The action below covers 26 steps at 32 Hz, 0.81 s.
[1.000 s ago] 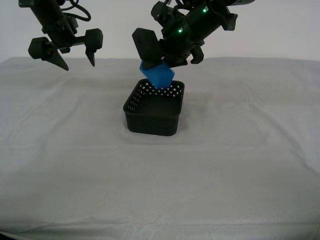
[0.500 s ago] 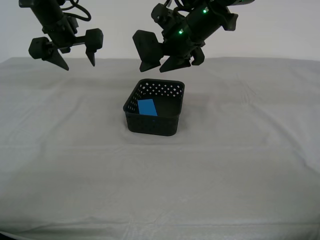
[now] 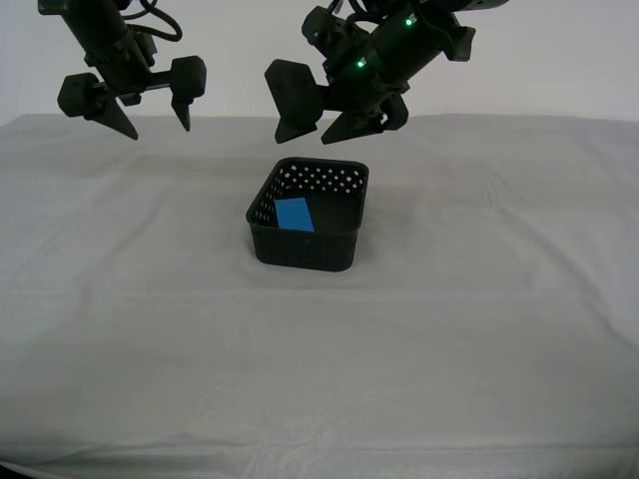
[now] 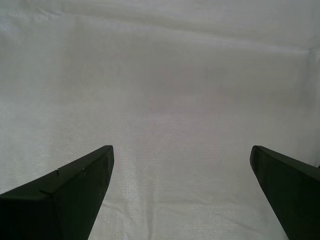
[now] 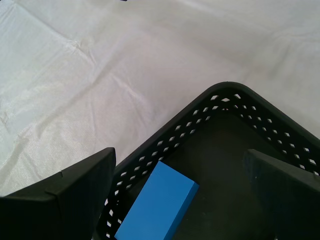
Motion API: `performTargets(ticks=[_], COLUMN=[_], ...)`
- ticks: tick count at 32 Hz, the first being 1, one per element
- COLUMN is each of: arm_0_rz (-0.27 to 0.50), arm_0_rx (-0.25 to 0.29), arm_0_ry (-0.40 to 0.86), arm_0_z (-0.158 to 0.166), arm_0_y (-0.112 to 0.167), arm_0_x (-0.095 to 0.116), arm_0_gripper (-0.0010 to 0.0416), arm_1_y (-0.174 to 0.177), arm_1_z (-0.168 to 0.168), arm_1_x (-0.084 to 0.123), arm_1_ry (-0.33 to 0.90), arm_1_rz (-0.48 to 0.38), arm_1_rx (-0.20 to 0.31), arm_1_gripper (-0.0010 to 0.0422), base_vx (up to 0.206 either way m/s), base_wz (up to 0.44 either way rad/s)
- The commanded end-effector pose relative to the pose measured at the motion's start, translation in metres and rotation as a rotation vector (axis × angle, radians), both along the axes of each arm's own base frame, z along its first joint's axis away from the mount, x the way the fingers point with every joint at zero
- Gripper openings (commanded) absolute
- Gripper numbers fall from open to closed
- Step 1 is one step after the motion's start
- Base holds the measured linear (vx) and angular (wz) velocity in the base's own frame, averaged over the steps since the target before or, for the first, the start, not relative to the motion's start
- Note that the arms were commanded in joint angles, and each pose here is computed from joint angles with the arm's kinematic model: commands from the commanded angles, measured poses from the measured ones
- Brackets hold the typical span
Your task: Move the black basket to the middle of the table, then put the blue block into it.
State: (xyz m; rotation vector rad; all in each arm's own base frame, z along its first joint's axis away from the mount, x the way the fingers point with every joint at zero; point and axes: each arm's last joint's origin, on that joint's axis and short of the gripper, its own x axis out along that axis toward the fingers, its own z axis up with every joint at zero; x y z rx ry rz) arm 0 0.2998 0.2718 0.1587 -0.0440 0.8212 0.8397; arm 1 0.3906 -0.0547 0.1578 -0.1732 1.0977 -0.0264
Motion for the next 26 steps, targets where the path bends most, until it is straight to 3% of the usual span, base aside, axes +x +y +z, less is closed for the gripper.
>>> performTargets(ticks=[1, 26], arm_0_rz=[-0.001, -0.001], arm_0_rx=[0.003, 0.003], arm_0_ry=[-0.002, -0.002], arm_0_z=[0.0004, 0.0004], arm_0_y=[0.0005, 0.0005], arm_0_x=[0.0001, 0.0001], arm_0_gripper=[0.0357, 0.0358], arm_1_y=[-0.0001, -0.0001], arm_1_z=[0.0000, 0.0000], arm_1_x=[0.0000, 0.0000], arm_1_ry=[0.000, 0.000], arm_1_rz=[-0.002, -0.002], arm_1_rx=[0.002, 0.002], arm_1_gripper=[0.0378, 0.0378], base_vx=[0.000, 0.000], base_wz=[0.000, 0.000])
